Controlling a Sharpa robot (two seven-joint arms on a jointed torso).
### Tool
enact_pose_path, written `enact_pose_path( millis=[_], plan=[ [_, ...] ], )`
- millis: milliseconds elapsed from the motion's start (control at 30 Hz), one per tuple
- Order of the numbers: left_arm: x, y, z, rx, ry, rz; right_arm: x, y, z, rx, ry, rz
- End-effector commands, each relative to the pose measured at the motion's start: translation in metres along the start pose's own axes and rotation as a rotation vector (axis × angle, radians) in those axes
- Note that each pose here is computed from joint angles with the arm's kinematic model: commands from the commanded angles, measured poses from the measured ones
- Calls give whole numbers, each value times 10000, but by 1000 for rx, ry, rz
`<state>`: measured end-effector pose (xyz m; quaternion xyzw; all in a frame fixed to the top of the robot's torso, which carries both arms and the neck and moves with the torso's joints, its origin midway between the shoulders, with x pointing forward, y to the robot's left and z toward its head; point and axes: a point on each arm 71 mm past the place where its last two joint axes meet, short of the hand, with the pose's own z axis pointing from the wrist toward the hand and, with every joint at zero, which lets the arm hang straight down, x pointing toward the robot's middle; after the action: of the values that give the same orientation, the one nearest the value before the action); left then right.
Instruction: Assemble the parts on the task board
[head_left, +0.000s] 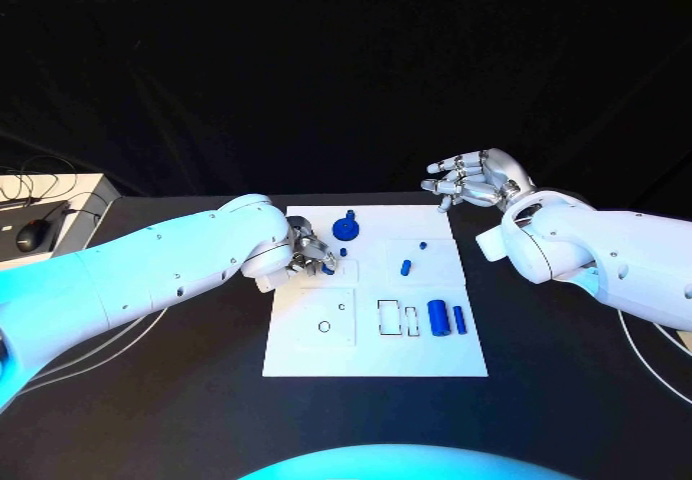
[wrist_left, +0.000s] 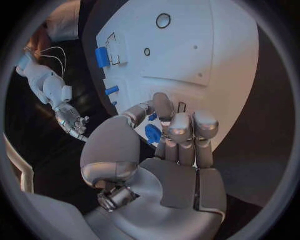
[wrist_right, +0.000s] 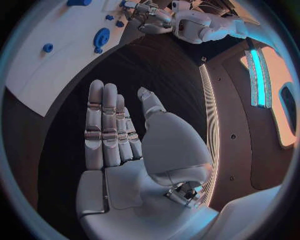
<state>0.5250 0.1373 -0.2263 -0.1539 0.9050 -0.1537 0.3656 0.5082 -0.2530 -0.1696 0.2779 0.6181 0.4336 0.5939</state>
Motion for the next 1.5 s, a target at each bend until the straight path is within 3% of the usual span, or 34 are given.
enact_pose_path(
  millis=[33,1500],
  plan=[
    [39,-1,7,-12,25,47,13,10,-4,-10,14,-3],
    [53,-49,28,-7,42,67,18,4,-1,-6,22,-2]
  ],
)
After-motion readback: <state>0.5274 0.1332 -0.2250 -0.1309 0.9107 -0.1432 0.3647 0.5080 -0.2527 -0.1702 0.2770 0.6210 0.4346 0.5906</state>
